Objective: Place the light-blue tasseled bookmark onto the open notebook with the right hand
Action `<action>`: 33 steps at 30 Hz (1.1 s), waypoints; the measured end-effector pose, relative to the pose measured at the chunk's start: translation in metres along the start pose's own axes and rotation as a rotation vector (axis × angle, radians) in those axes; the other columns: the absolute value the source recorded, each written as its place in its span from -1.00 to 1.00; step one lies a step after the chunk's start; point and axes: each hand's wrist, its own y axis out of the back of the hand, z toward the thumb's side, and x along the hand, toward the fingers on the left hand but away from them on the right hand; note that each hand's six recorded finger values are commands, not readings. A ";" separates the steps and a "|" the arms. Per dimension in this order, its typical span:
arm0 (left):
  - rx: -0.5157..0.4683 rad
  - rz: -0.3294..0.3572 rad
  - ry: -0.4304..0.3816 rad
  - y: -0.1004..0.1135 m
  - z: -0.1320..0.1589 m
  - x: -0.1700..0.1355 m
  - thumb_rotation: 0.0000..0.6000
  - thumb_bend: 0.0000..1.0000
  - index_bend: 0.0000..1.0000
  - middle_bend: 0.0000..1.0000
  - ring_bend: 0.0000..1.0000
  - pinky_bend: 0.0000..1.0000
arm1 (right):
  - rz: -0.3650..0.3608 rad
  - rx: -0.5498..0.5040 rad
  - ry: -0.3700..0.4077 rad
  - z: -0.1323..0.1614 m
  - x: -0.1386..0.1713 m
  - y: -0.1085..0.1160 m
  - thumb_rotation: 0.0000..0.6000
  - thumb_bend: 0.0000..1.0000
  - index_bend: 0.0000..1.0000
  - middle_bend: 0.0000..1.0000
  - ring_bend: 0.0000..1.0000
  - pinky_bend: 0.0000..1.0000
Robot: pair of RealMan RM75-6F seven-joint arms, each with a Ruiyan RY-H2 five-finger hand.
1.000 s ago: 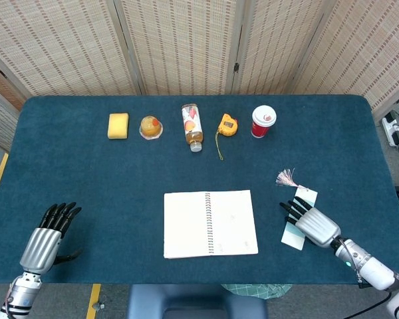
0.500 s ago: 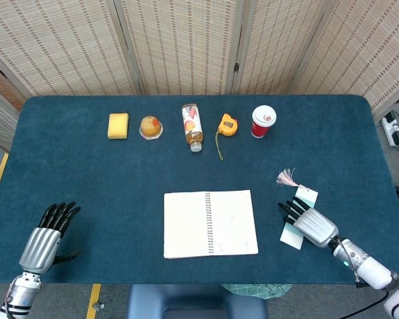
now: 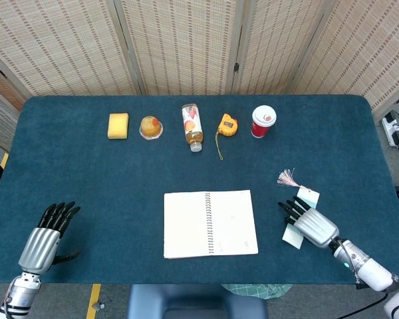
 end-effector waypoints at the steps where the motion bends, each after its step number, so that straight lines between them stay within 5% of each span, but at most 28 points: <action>1: 0.000 0.000 0.000 0.000 0.000 0.000 1.00 -0.73 -0.72 -0.79 -0.94 -0.91 | -0.004 0.000 -0.002 0.000 0.000 0.001 1.00 -0.42 -0.14 -1.00 -1.00 -1.00; 13: -0.006 0.004 -0.001 0.002 0.001 0.000 1.00 -0.73 -0.72 -0.79 -0.94 -0.91 | -0.134 0.087 0.004 -0.002 -0.010 0.040 1.00 -0.42 -0.15 -1.00 -1.00 -1.00; 26: -0.023 0.018 0.009 0.007 -0.003 0.000 1.00 -0.73 -0.72 -0.79 -0.94 -0.91 | -0.361 0.258 0.158 0.046 -0.057 0.118 1.00 -0.42 -0.17 -1.00 -1.00 -1.00; 33: -0.038 0.027 0.017 0.011 -0.006 0.000 1.00 -0.73 -0.72 -0.79 -0.94 -0.91 | -0.392 0.314 0.269 0.087 -0.080 0.136 1.00 -0.42 -0.18 -1.00 -1.00 -1.00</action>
